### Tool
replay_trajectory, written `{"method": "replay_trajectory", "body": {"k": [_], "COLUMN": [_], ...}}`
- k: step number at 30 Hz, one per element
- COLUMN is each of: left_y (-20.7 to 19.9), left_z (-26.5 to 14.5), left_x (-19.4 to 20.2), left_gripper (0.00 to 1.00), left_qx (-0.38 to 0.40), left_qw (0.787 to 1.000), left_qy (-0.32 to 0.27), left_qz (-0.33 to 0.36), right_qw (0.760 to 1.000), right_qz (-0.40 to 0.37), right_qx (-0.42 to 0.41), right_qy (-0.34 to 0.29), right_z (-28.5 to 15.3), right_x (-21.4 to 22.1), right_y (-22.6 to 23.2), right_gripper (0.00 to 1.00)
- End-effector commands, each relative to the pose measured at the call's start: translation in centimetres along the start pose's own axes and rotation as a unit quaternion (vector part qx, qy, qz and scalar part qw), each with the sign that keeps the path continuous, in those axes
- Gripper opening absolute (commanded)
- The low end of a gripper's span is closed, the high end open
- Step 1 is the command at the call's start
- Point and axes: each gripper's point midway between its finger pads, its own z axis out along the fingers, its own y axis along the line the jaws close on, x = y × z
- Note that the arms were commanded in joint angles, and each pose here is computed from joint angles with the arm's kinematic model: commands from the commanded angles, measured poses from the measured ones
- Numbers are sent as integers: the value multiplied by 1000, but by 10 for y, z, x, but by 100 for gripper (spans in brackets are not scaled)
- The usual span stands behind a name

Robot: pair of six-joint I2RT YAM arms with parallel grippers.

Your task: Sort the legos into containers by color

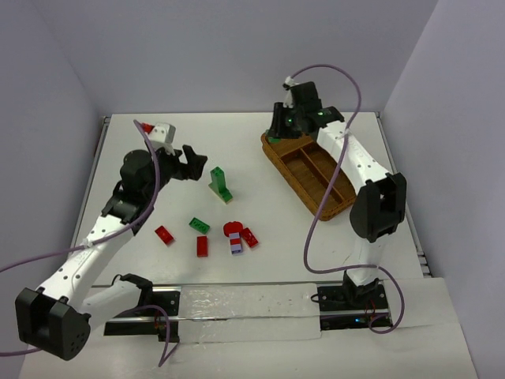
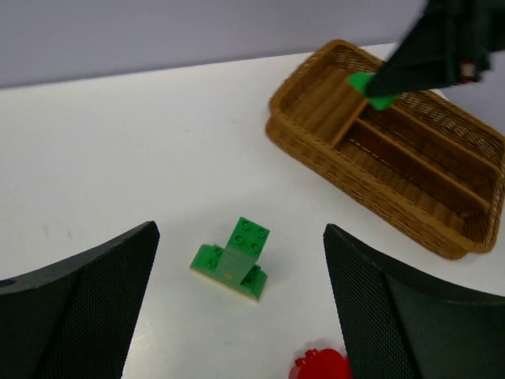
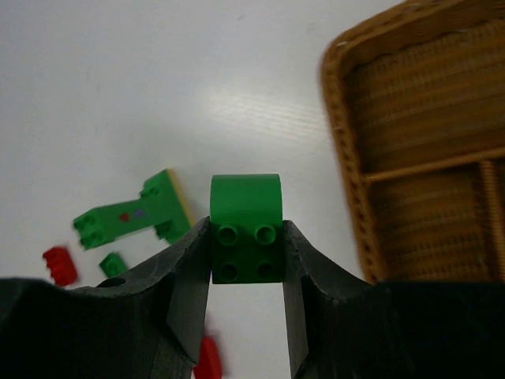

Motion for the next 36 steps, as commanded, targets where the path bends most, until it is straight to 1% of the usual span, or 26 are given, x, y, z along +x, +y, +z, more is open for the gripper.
{"method": "replay_trajectory", "body": {"k": [1,4,6,8,9,12,14,18,20,23,25,28,31,34,36], "left_y": [28,49,61,64,63,58,55,52,53,52,52,54,53,53,53], "left_z": [-1,2,-1,-3,-2,-1,2,4,5,9,11,12,13,14,15], "left_x": [-25,-24,-23,-18,-15,-6,-2,-6,-6,-6,-4,-2,-2,-4,-5], "left_gripper": [92,92,93,95,95,96,97,97,97,97,97,97,97,97,97], "left_qx": [-118,-193,-230,-246,-241,-230,-226,-219,-221,-219,-221,-224,-220,-220,-221], "left_qw": [991,977,968,962,962,962,960,962,962,962,960,959,960,961,961], "left_qy": [26,66,66,66,73,97,109,100,99,103,112,119,119,114,112], "left_qz": [-56,-67,-78,-102,-104,-110,-121,-129,-129,-128,-128,-123,-123,-124,-124], "right_qw": [996,993,991,990,989,987,984,983,984,986,986,987,987,989,989], "right_qz": [27,51,61,71,71,78,93,104,109,117,124,125,120,104,87], "right_qx": [52,78,83,84,89,102,107,115,105,80,73,67,66,70,69], "right_qy": [-68,-79,-80,-86,-93,-94,-104,-101,-90,-92,-79,-74,-78,-80,-96], "right_z": [-18,-11,2,20,23,39,47,68,83,93,109,113,105,93,74], "right_x": [-34,-48,-50,-56,-63,-64,-70,-68,-62,-71,-67,-67,-69,-67,-76], "right_y": [-49,-84,-95,-103,-105,-115,-122,-133,-134,-126,-127,-125,-117,-107,-96], "right_gripper": [0,0,0,0,0,0,6,16,30,45,56,69,77,77,73]}}
